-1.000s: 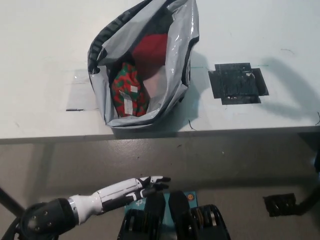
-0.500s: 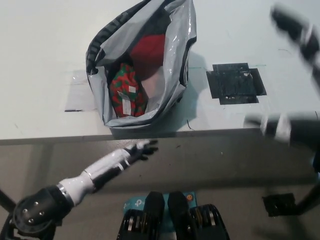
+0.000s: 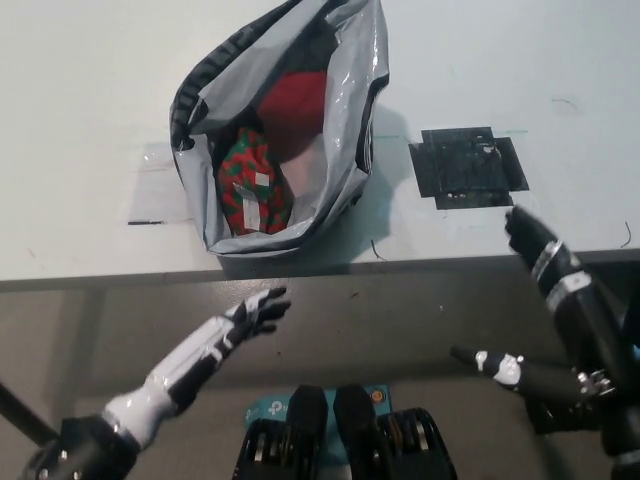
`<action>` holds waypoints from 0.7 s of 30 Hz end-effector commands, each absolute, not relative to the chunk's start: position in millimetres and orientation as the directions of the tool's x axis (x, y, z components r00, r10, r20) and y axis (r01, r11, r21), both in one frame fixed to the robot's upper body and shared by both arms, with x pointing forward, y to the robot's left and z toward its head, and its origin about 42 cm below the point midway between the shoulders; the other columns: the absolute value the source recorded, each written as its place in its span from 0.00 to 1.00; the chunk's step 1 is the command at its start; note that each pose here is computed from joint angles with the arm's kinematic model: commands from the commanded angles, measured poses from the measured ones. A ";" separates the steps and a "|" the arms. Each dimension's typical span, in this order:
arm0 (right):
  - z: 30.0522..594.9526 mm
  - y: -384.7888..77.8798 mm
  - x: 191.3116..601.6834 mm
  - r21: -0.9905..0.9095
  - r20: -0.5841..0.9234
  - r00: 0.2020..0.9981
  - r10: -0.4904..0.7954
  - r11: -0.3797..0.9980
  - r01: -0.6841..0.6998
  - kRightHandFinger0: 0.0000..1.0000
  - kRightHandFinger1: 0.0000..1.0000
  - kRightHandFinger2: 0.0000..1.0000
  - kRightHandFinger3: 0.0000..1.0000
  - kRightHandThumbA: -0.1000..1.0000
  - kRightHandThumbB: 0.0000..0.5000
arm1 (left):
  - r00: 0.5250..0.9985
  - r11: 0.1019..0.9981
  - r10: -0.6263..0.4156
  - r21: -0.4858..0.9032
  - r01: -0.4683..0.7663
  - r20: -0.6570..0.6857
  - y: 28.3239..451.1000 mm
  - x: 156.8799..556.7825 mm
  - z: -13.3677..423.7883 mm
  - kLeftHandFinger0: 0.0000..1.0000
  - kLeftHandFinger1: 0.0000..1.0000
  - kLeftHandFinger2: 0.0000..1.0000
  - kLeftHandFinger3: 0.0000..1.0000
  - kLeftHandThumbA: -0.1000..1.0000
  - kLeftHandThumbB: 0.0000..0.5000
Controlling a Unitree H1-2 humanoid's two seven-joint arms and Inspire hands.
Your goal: The robot uses its right hand to pick up a bag of coffee beans and puts it in the black plastic bag, then the robot grabs the top of the bag and lifts it.
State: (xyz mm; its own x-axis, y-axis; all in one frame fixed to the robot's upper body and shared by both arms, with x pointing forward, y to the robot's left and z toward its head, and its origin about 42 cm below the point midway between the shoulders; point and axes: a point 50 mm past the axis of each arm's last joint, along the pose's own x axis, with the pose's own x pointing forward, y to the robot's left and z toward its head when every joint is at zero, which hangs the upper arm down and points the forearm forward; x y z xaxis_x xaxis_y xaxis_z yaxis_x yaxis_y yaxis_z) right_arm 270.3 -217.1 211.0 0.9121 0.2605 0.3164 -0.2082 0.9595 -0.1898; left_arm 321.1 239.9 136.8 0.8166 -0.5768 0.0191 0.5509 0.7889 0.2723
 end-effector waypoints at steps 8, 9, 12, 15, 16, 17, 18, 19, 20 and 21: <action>104.4 -214.1 223.3 -0.185 0.263 0.960 0.097 0.982 -0.048 1.00 1.00 1.00 1.00 0.91 0.42 | 0.882 0.871 -0.460 0.249 0.424 0.107 259.0 258.5 107.2 1.00 1.00 1.00 1.00 0.97 0.52; 102.5 -213.6 222.0 -0.185 0.264 0.960 0.099 0.981 -0.051 1.00 1.00 1.00 1.00 0.91 0.40 | 0.882 0.871 -0.459 0.246 0.425 0.103 259.0 256.9 106.0 1.00 1.00 1.00 1.00 0.97 0.52; 97.9 -210.5 221.7 -0.196 0.272 0.954 0.124 0.978 -0.072 1.00 1.00 1.00 1.00 0.89 0.34 | 0.883 0.871 -0.458 0.249 0.424 0.099 260.5 254.6 103.2 1.00 1.00 1.00 1.00 0.97 0.50; 94.4 -206.7 221.8 -0.185 0.279 0.951 0.131 0.979 -0.081 1.00 1.00 1.00 1.00 0.87 0.36 | 0.884 0.871 -0.457 0.250 0.423 0.099 262.0 254.4 101.4 1.00 1.00 1.00 1.00 0.97 0.49; 93.2 -206.3 222.1 -0.193 0.279 0.951 0.134 0.978 -0.082 1.00 1.00 1.00 1.00 0.88 0.37 | 0.886 0.872 -0.454 0.253 0.419 0.097 262.2 254.4 101.4 1.00 1.00 1.00 1.00 0.97 0.51; 92.9 -205.6 222.5 -0.197 0.278 0.951 0.139 0.977 -0.085 1.00 1.00 1.00 1.00 0.88 0.38 | 0.890 0.874 -0.446 0.258 0.411 0.096 262.4 254.4 101.6 1.00 1.00 1.00 1.00 0.98 0.51; 92.7 -205.5 222.6 -0.197 0.279 0.950 0.140 0.977 -0.086 1.00 1.00 1.00 1.00 0.88 0.38 | 0.891 0.875 -0.443 0.260 0.407 0.096 262.5 254.3 101.7 1.00 1.00 1.00 1.00 0.98 0.51; 92.8 -205.9 223.1 -0.199 0.279 0.950 0.140 0.976 -0.086 1.00 1.00 1.00 1.00 0.88 0.39 | 0.892 0.877 -0.440 0.261 0.404 0.099 262.1 255.4 101.8 1.00 1.00 1.00 1.00 0.98 0.49; 93.1 -206.2 224.0 -0.200 0.278 0.950 0.141 0.976 -0.086 1.00 1.00 1.00 1.00 0.88 0.37 | 0.893 0.879 -0.438 0.259 0.401 0.102 262.0 256.8 101.7 1.00 1.00 1.00 1.00 0.97 0.50; 93.5 -206.4 225.6 -0.203 0.275 0.951 0.143 0.975 -0.088 1.00 1.00 1.00 1.00 0.88 0.37 | 0.895 0.882 -0.433 0.257 0.396 0.108 262.3 258.5 101.3 1.00 1.00 1.00 1.00 0.97 0.51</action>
State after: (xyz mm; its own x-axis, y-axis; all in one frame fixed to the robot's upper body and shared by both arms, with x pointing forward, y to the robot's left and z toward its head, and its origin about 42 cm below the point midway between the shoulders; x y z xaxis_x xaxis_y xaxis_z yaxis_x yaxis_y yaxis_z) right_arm 221.5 -217.6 76.9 0.9881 0.1397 0.0640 -0.1272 0.9774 -0.1686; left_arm 253.5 255.7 86.1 0.8710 -0.4901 -0.0345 0.4863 0.8499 0.2029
